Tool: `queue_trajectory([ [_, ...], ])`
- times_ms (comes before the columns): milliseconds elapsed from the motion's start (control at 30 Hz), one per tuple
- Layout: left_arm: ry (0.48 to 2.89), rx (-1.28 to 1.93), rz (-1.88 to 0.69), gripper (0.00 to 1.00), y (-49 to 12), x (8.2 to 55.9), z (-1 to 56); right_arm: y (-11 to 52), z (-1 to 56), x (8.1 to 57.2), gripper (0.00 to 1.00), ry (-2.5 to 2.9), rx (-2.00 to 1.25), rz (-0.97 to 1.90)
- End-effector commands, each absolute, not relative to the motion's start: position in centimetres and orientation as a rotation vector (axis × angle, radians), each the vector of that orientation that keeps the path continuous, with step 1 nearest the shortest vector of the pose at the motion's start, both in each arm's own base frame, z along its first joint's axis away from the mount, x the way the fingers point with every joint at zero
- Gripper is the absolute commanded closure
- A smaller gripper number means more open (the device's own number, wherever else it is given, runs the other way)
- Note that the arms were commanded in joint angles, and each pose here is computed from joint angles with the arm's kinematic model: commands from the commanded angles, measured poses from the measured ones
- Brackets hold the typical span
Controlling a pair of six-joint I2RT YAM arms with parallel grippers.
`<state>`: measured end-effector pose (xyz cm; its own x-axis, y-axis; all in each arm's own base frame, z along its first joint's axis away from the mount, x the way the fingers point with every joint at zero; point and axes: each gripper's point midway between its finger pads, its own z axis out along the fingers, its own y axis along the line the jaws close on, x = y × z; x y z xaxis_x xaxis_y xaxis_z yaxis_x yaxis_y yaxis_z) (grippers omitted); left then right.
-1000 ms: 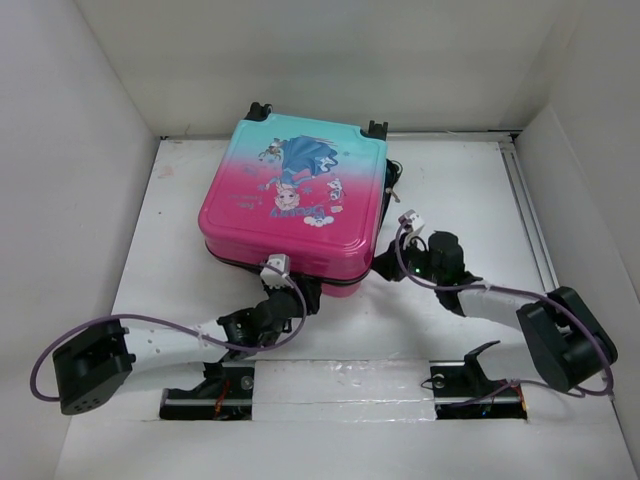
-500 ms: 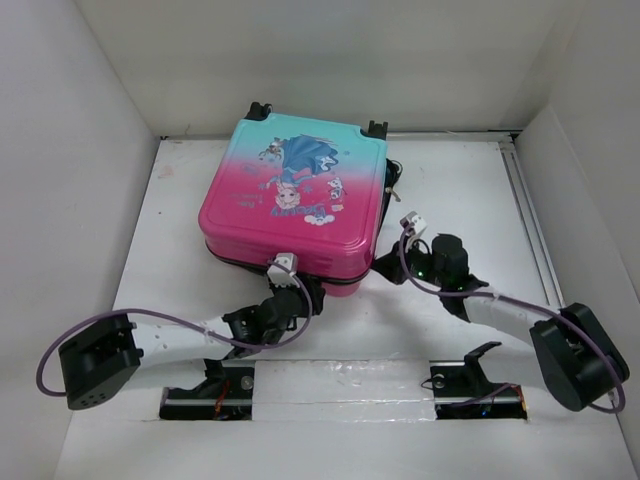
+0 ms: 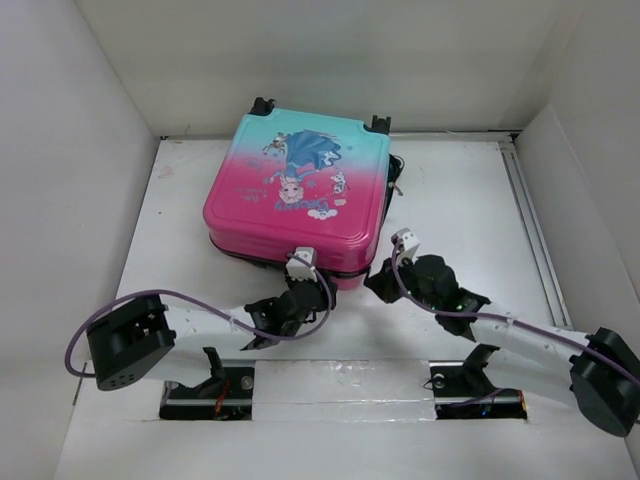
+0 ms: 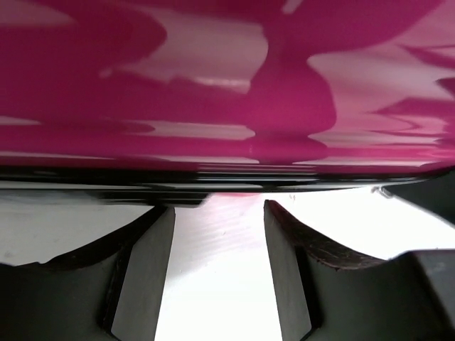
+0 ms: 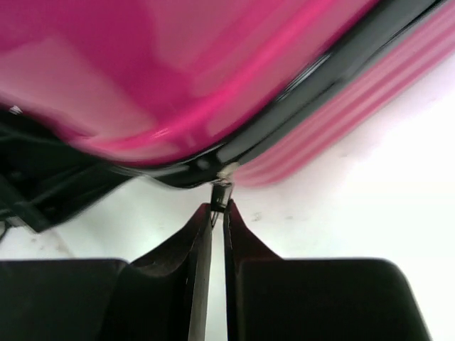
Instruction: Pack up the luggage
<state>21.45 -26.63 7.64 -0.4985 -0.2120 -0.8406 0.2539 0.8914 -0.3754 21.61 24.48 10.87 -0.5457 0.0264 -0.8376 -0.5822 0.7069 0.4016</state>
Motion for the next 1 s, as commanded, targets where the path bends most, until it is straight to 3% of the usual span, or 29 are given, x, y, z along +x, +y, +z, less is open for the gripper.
queue_trajectory([
  [0,1.797,-0.1,-0.69,0.52,-29.2,25.3,15.1,26.8,10.9,17.7,1.0,2.1,-0.451,0.96],
  [167,1.78,-0.053,-0.745,0.52,-31.2,26.2,16.2,28.4,9.8,14.4,1.0,2.155,-0.494,0.967],
  [467,1.754,0.012,-0.843,0.52,-35.1,26.8,18.0,31.5,13.9,17.1,1.0,2.006,-0.399,0.921],
  [733,1.742,-0.101,-0.765,0.4,-26.9,24.2,18.6,28.5,14.0,18.6,1.0,2.012,-0.327,0.768],
  [900,1.67,-0.16,-0.822,0.4,-23.7,21.9,22.0,25.3,14.0,20.8,1.0,2.002,-0.206,0.727],
  [967,1.647,-0.181,-0.781,0.37,-22.5,22.1,23.2,24.9,14.9,21.3,0.83,1.981,-0.152,0.748],
])
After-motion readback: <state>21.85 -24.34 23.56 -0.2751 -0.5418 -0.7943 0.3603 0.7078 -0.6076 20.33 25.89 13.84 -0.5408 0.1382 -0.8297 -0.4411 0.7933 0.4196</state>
